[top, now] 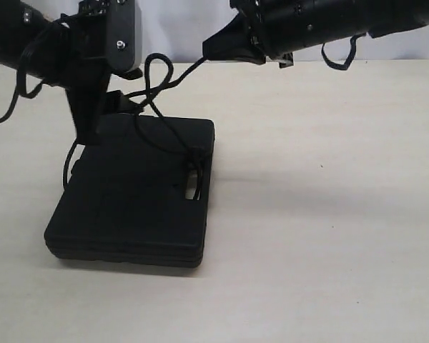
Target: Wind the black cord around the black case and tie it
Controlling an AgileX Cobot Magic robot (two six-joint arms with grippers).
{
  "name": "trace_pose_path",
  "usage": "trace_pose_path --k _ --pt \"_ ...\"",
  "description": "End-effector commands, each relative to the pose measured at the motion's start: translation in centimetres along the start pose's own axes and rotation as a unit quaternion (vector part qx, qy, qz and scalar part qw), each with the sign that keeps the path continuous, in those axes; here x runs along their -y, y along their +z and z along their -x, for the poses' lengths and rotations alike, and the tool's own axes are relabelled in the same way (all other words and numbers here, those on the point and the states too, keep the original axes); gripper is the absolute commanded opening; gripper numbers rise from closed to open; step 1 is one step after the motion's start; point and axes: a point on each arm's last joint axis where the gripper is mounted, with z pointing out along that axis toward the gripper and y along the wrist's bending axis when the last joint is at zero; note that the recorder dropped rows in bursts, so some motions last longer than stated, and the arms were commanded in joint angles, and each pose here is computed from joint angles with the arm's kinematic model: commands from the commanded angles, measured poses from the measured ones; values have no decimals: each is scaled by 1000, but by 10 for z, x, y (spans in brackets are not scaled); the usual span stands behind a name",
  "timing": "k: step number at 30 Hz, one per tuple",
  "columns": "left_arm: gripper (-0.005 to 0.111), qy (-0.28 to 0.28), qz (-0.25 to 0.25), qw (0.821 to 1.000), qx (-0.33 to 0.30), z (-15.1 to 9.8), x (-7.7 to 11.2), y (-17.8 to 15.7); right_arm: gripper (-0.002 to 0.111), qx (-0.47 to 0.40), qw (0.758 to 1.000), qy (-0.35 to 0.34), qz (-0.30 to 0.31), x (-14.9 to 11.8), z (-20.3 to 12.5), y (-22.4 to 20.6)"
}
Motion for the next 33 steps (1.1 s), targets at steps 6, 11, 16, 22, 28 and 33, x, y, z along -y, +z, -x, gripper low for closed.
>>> trace_pose_path --k 6,11,16,22,28,33 --pt "50 -26 39 988 -145 -21 -2 -47 4 52 997 -55 14 -48 15 -31" --pt "50 -71 52 994 -67 -7 -4 -47 4 71 993 -89 44 -83 21 -42" --pt "50 -75 5 997 -15 1 2 -31 4 73 992 -88 52 -94 23 -45" --pt "50 -83 -11 997 0 0 3 -11 4 73 992 -88 53 -95 23 -45" --pt "50 -74 -10 997 -2 -2 2 -5 4 67 992 -94 44 -93 23 -45" --pt "50 -65 -43 997 -16 -5 8 -2 4 43 993 -110 -3 -84 19 -43"
